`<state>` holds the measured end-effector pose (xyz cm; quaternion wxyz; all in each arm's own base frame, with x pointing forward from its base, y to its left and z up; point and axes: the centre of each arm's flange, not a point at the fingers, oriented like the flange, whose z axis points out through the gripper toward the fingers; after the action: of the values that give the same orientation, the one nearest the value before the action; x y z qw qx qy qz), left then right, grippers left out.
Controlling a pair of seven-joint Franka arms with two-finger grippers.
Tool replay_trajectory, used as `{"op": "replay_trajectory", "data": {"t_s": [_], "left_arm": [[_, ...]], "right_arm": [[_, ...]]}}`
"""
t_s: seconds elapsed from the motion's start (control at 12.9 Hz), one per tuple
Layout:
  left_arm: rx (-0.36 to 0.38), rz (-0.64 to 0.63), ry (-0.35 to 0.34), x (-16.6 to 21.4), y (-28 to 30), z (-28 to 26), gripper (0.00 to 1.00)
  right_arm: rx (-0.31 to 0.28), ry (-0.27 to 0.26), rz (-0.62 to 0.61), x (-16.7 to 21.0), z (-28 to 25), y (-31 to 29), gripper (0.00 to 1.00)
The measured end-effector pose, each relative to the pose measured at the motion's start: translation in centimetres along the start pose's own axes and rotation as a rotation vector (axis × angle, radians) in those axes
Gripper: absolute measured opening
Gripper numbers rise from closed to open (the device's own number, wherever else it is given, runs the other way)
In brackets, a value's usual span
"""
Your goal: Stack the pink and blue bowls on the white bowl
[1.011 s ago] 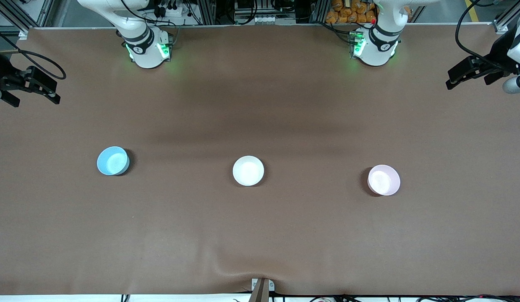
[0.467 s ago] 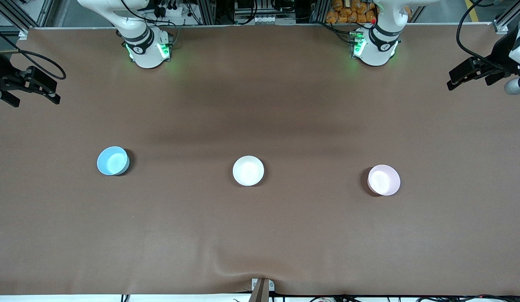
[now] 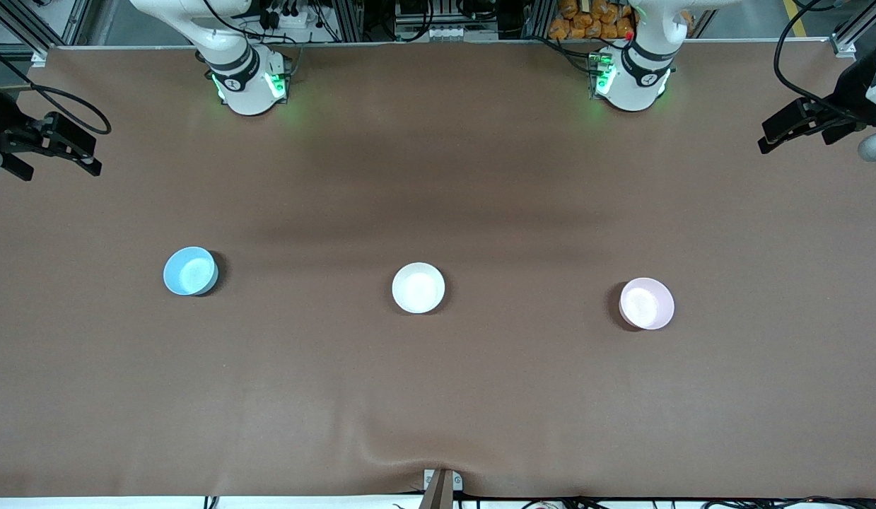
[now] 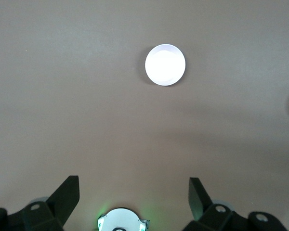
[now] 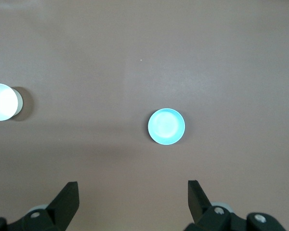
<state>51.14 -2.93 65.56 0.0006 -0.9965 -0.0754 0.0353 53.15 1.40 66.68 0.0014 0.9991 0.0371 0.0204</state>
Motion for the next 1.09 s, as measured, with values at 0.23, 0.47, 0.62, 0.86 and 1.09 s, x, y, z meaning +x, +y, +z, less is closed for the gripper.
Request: {"op": "replay_trajectory", "data": {"t_s": [0.23, 0.47, 0.62, 0.86, 1.09], "left_arm": [[-0.001, -0.012, -0.009, 1.5, -0.4, 1.4, 1.00], [0.002, -0.012, -0.038, 2.7, -0.2, 3.1, 1.00], [0.005, -0.009, -0.060, 3.5, 0.0, 4.3, 1.00], [0.008, 0.008, -0.089, 5.2, 1.2, 7.1, 1.00], [0.010, 0.021, -0.105, 6.7, 2.2, 10.8, 1.00]], "right_arm": [[0.000, -0.001, 0.000, 0.0, 0.0, 0.0, 1.00], [0.000, -0.001, 0.000, 0.0, 0.1, 0.0, 1.00], [0.000, -0.002, 0.000, 0.0, 0.1, 0.0, 1.00], [0.000, -0.002, 0.001, 0.0, 0.1, 0.1, 1.00], [0.000, -0.003, 0.005, 0.0, 0.1, 0.3, 1.00]]}}
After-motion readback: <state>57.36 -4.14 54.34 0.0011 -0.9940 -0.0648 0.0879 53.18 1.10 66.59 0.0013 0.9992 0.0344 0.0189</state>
